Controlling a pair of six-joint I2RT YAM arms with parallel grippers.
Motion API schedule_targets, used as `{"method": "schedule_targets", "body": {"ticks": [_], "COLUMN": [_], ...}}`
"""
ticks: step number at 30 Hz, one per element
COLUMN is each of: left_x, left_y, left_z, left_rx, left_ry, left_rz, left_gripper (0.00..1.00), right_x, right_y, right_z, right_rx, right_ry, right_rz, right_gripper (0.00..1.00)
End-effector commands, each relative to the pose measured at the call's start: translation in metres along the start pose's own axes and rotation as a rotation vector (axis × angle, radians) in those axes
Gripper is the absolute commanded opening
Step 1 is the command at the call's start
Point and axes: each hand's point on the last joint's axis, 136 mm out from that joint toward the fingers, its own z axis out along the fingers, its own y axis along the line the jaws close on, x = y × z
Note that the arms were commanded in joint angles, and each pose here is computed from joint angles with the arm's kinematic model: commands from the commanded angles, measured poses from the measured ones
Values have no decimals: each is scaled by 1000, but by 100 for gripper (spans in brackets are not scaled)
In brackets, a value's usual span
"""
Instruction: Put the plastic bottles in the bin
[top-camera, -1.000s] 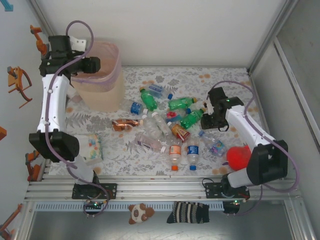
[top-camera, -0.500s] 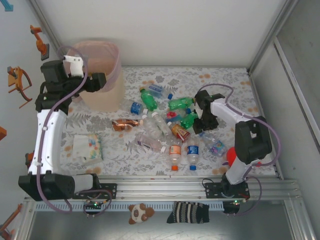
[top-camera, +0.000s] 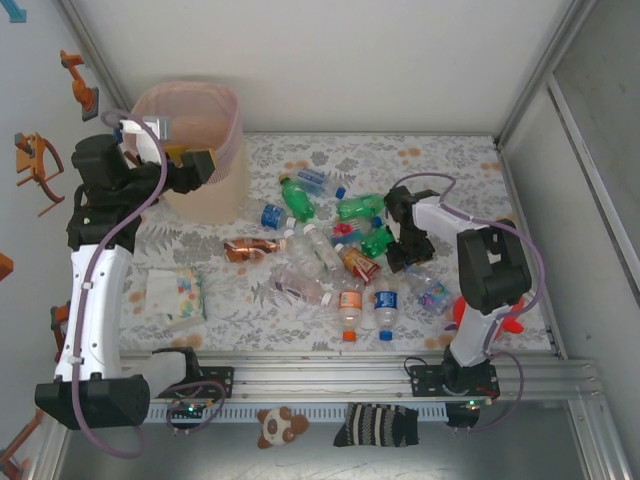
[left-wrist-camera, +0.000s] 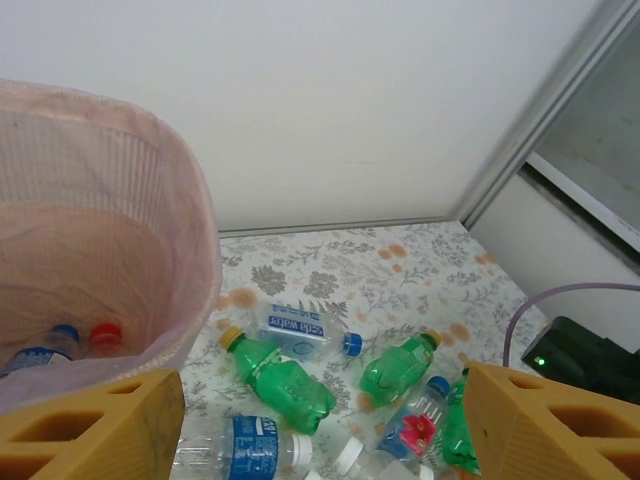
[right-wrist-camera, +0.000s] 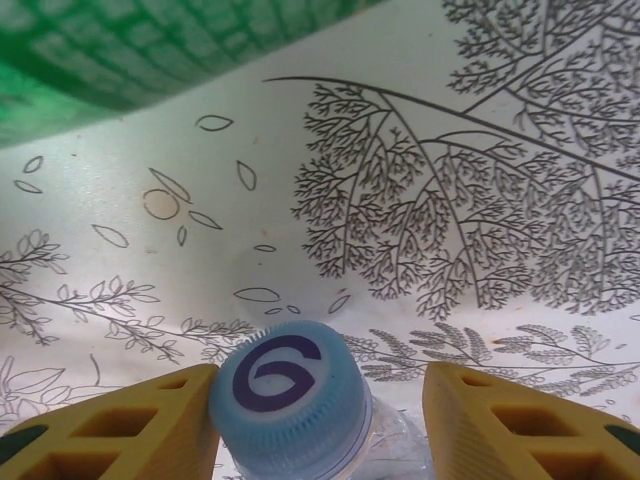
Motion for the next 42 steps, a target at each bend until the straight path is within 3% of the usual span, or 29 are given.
{"method": "schedule_targets", "body": {"ticks": [1, 22, 42], "left_x": [-9, -2, -4], "left_y": [-14, -25, -28], "left_z": [-9, -21, -21], "left_rx": [46, 80, 92], "left_ry": [-44, -85, -103], "left_rz": [-8, -68, -81], "left_gripper": [73, 73, 72], "right_x": [-9, -12, -9], "right_y": [-11, -12, -18], "right_z": [-3, 9, -38], "right_rx": [45, 0, 12], "right_ry": [-16, 22, -85], "right_rz": [24, 23, 53], "right_gripper": [53, 40, 29]}}
